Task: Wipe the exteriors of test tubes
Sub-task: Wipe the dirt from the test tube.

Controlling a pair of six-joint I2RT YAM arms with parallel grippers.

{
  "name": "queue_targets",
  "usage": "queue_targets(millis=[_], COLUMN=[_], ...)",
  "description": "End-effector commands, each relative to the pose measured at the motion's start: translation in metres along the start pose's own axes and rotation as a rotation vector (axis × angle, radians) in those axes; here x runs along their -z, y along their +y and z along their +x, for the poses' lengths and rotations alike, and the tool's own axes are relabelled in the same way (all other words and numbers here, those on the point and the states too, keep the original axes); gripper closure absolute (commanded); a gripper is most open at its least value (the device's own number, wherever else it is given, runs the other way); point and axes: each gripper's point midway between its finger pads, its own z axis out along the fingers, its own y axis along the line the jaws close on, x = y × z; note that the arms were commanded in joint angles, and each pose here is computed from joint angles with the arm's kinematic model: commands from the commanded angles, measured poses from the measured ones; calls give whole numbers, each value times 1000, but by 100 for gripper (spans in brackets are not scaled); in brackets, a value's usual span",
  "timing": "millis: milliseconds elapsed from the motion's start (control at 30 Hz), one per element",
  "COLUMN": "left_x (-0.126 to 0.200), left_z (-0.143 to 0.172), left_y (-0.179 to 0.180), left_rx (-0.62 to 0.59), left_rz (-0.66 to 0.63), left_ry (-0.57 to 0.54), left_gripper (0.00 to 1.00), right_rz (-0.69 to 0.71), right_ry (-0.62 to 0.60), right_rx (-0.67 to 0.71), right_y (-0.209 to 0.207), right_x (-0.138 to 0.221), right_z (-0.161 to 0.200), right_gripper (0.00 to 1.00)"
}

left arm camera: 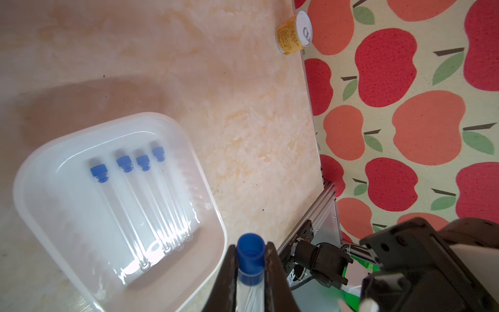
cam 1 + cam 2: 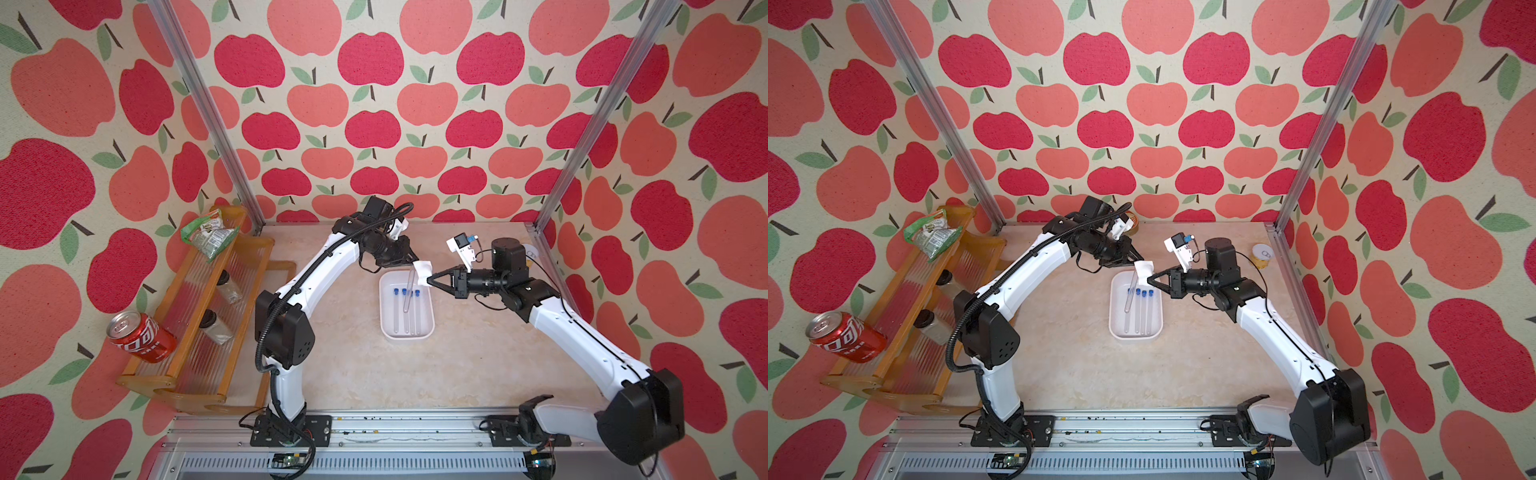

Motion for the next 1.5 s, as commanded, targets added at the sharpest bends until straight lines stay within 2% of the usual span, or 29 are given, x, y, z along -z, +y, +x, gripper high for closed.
queue_targets(millis=[0,200,300,367,533,767,1167,1300,1467], left_x=[-1,-3,-4,-5,-5,-3,-5,-6,-4], left_z=[-1,-5,-7,-7,-9,-7,-4,-4,-6], left_y=[24,32,34,34,31,29,27,26,26], left_rx=[-22,-59,-80,-81,-76,-75,-80,-81,-84], left_rz=[-170,-321,-387,-401,-399,-398,-382,-376,-373], left_ry=[-4,-25,-35,-43,-59,-58,-54,-52,-60], left_gripper=[86,86,86,85,85,85,85,86,86], right_rz=[-53,106,239,316,409,509,497,466,434], right_ry=[74,223,260,241,179,103,27,31,90], right_rx=[-5,-16,-13,-26,-84,-94,-107,-121,-124], right_y=[23,12,-4,-14,-34,-52,-68,-64,-52], right_x=[0,-18,-26,-31,-47,-54,-55,-57,-65], right_z=[28,71,82,82,82,58,15,19,45], right_gripper=[100,100,100,100,100,100,100,100,100])
